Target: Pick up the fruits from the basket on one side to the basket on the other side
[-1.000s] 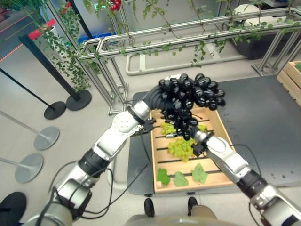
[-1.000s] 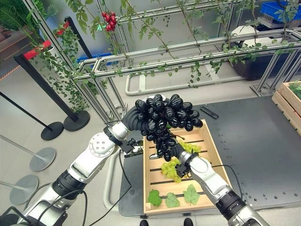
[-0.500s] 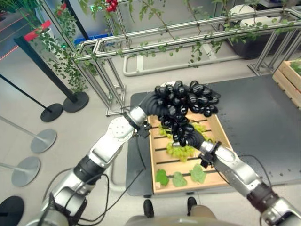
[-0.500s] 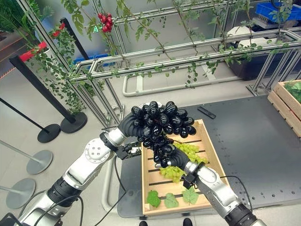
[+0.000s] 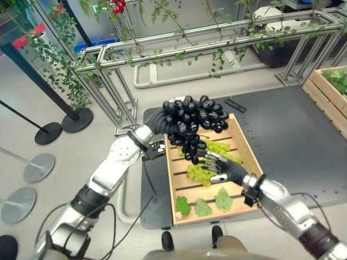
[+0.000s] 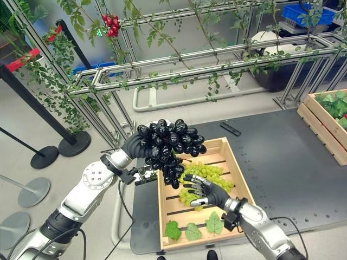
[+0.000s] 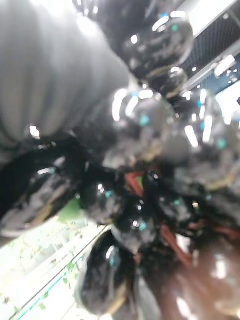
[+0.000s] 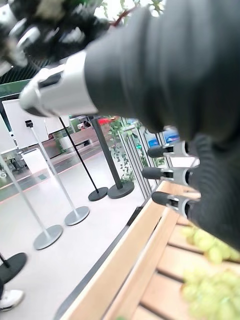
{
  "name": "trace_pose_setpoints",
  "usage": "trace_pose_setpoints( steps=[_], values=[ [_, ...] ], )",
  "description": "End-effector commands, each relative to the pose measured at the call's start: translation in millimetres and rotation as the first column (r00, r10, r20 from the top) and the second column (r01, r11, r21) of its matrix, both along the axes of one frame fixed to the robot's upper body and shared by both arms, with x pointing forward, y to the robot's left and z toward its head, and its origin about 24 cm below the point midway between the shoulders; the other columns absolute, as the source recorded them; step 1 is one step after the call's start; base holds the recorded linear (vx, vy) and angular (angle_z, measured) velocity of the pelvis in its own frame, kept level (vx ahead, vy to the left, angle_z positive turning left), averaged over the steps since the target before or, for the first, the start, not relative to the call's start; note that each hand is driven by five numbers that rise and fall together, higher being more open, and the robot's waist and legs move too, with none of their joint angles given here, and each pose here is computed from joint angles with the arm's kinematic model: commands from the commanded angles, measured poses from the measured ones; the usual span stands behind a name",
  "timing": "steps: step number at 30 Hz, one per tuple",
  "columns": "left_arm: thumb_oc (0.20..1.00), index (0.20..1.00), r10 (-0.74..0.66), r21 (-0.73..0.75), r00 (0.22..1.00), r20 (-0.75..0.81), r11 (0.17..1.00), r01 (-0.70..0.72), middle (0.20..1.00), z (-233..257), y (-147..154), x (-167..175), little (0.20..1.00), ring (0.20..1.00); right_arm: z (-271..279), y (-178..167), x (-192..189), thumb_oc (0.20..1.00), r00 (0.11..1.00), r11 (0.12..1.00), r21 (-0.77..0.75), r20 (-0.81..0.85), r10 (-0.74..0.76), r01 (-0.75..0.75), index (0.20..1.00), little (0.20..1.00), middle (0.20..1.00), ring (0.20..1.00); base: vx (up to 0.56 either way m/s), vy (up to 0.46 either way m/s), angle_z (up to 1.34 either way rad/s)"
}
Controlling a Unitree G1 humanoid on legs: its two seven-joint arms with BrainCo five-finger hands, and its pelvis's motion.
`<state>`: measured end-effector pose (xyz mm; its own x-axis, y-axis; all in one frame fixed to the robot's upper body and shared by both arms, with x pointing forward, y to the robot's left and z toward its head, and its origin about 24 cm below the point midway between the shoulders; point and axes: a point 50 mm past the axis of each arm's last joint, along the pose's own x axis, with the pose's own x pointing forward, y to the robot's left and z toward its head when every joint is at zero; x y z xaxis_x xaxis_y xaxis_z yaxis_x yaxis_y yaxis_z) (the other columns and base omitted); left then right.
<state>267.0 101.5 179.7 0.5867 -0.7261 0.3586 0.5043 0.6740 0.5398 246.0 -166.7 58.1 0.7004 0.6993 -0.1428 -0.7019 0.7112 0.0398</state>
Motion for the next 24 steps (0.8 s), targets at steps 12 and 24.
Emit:
trace_pose_setpoints(
  steps=[12, 24],
  values=[
    [0.2, 0.2, -0.125, -0.125, 0.991, 0.04, 0.984, 0.13, 0.2, 19.2, -17.3, -9.2, 0.2, 0.2, 40.7, 30.9, -4.7, 1.0, 0.978, 0.98, 0.111, 0.147, 0.15, -0.167, 1.0, 1.0, 1.0, 1.0, 0.0, 0.0, 0.0],
    [0.2, 0.2, 0.035, -0.159, 0.999, 0.028, 0.987, -0.03, 0.2, 9.6, -2.5, 2.5, 0.2, 0.2, 46.1, 40.2, -22.1, 1.0, 0.958, 0.959, 0.11, 0.153, 0.242, -0.26, 1.0, 1.0, 1.0, 1.0, -0.01, 0.008, -0.06]
  ],
)
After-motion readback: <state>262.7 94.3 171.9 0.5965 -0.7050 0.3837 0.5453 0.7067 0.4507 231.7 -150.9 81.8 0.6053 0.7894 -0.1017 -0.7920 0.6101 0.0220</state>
